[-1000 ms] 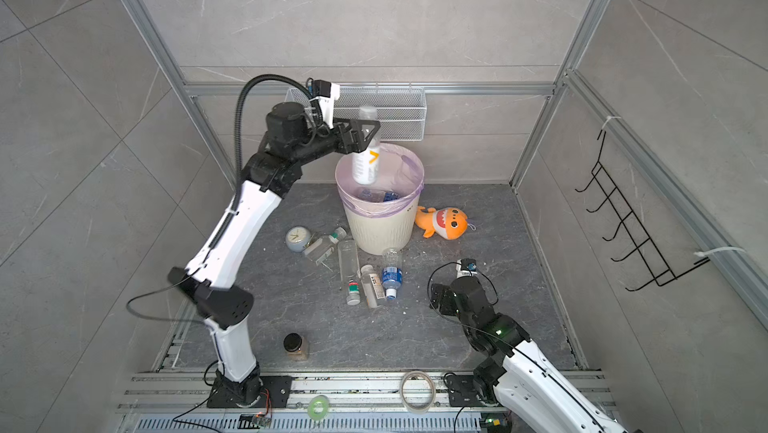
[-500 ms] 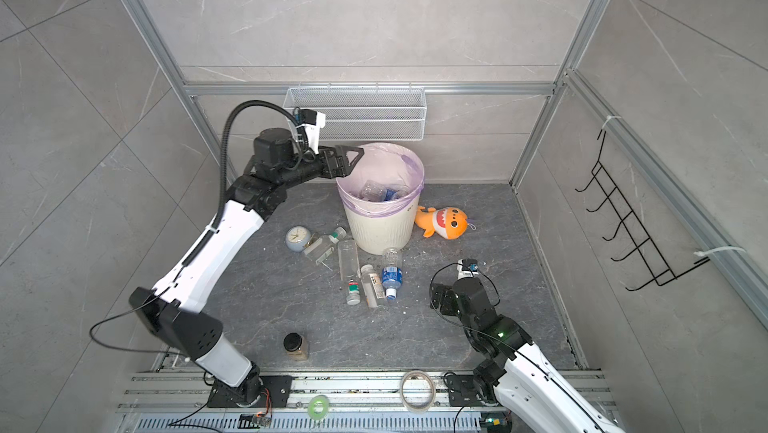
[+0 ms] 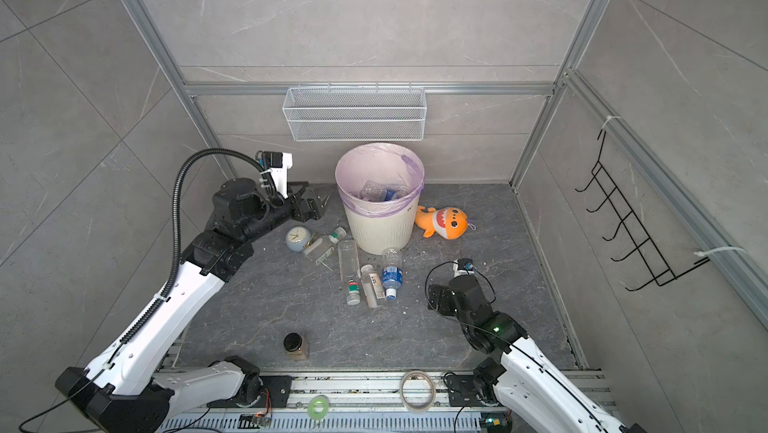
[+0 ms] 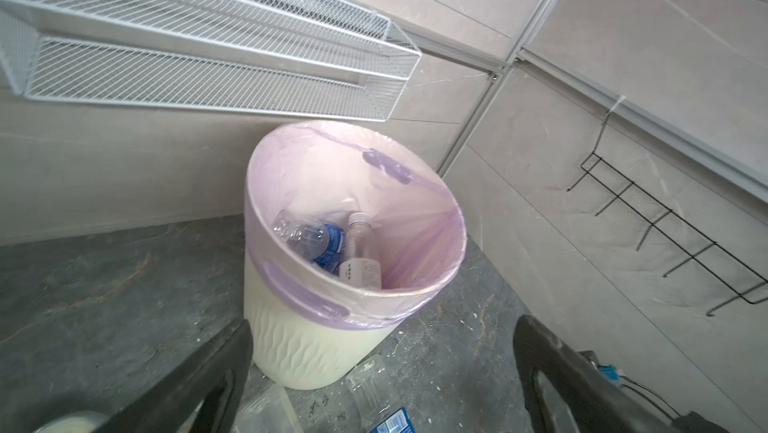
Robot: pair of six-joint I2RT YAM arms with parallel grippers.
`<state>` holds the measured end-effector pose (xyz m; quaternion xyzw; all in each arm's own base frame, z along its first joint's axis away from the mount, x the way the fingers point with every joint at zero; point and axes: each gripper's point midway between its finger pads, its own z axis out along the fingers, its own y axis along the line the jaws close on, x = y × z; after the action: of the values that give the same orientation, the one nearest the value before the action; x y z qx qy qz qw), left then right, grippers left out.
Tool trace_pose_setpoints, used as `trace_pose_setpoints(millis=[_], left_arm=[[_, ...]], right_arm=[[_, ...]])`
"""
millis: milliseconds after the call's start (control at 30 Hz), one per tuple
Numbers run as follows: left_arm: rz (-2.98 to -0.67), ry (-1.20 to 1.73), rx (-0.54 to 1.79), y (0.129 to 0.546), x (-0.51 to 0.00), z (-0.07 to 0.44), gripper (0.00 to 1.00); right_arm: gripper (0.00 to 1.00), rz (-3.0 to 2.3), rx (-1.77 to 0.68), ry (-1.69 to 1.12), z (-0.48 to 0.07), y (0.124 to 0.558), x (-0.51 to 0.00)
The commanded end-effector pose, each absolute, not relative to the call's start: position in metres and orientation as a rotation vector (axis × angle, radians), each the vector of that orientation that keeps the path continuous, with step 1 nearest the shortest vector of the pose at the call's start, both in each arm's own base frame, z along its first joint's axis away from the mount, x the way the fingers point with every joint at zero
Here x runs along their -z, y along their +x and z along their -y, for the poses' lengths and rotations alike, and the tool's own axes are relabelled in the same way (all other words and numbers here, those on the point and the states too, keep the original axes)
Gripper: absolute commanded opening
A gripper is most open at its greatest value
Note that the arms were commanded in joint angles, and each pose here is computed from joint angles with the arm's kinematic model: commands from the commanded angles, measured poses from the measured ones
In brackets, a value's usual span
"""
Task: Throw the plastic bottles in the bin
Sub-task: 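Withdraw the left gripper toward the pile while the right gripper moves toward the blue-labelled bottle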
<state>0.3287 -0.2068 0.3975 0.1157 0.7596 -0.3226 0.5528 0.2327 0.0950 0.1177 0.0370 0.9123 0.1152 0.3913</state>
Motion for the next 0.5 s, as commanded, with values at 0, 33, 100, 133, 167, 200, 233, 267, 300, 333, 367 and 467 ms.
trace_pose_setpoints(millis=[0,33,100,133,167,200,233,267,300,333,367,467], left_arm=[[-1.763,0.246,0.716,0.318,-0.396,0.191,1.0],[-1.779,0.24,0.712,0.315,-0.386,0.189,1.0],[-1.814,0.23,0.703,0.31,-0.368,0.186,1.0],[-1.832,0.223,0.695,0.308,-0.358,0.183,1.0],[-1.848,0.215,0.685,0.307,-0.348,0.181,1.0],[-1.867,0.205,0.678,0.305,-0.338,0.179,1.0],[-1.883,0.196,0.673,0.304,-0.328,0.177,1.0],[-1.897,0.188,0.671,0.302,-0.319,0.175,1.0],[-1.91,0.187,0.669,0.3,-0.312,0.174,1.0],[-1.927,0.182,0.661,0.298,-0.302,0.172,1.0],[-1.943,0.179,0.652,0.296,-0.294,0.17,1.0],[-1.991,0.133,0.632,0.29,-0.266,0.162,1.0]], right_arm=[[1.0,-2.293,-0.339,0.068,-0.108,0.243,-0.136],[1.0,-2.301,-0.339,0.068,-0.11,0.245,-0.136],[1.0,-2.314,-0.347,0.064,-0.115,0.249,-0.136],[0.99,-2.321,-0.355,0.06,-0.118,0.251,-0.136],[0.99,-2.322,-0.368,0.055,-0.122,0.253,-0.136],[0.99,-2.324,-0.379,0.052,-0.125,0.255,-0.137],[0.99,-2.328,-0.391,0.047,-0.129,0.257,-0.137],[0.99,-2.335,-0.399,0.044,-0.133,0.259,-0.137],[0.98,-2.338,-0.409,0.036,-0.138,0.26,-0.138],[0.98,-2.349,-0.412,0.025,-0.142,0.262,-0.137],[0.98,-2.353,-0.413,0.008,-0.148,0.265,-0.139],[0.98,-2.381,-0.399,-0.052,-0.165,0.27,-0.138]])
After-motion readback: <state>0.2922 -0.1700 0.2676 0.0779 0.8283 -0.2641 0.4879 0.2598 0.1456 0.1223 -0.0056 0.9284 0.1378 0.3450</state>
